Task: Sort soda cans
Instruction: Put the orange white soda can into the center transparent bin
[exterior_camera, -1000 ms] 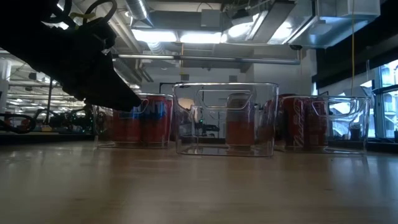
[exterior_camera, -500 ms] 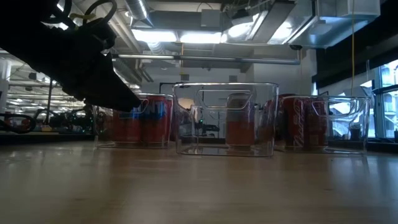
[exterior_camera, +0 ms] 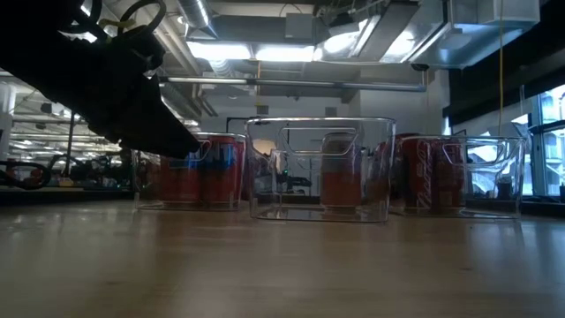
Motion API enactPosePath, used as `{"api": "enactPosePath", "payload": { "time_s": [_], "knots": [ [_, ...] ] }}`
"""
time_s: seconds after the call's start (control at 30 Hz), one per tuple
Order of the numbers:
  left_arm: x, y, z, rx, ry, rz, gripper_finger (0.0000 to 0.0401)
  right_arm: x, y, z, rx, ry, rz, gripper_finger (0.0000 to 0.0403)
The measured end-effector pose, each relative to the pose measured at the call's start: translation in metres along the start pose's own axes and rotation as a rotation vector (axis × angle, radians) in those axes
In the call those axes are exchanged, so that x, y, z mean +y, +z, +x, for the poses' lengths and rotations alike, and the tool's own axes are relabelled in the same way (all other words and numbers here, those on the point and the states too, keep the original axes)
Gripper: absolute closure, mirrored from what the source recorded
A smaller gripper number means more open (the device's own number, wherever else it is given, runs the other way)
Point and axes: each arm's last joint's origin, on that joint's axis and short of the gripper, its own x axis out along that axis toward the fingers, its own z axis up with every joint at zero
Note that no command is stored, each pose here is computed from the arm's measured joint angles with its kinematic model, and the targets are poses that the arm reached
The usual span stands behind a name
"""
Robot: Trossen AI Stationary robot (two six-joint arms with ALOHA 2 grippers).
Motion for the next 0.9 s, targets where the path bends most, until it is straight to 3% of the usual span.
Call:
{"api": "enactPosePath", "payload": {
  "time_s": [0.2, 0.47, 0.73, 0.9],
  "knots": [
    [0.000, 0.000, 0.000, 0.000, 0.000, 0.000, 0.0054, -0.001, 0.000, 0.001, -0.036, 0.025, -0.001, 0.0053],
    [0.000, 0.000, 0.000, 0.000, 0.000, -0.003, 0.0054, -0.001, 0.001, 0.001, -0.054, 0.030, -0.017, 0.0108],
    [0.000, 0.000, 0.000, 0.000, 0.000, -0.003, 0.0054, 0.002, 0.002, 0.001, -0.053, 0.043, -0.067, 0.0089],
    [0.000, 0.000, 0.000, 0.000, 0.000, -0.003, 0.0054, 0.009, 0.011, -0.001, -0.107, 0.083, -0.106, 0.0110]
  ]
}}
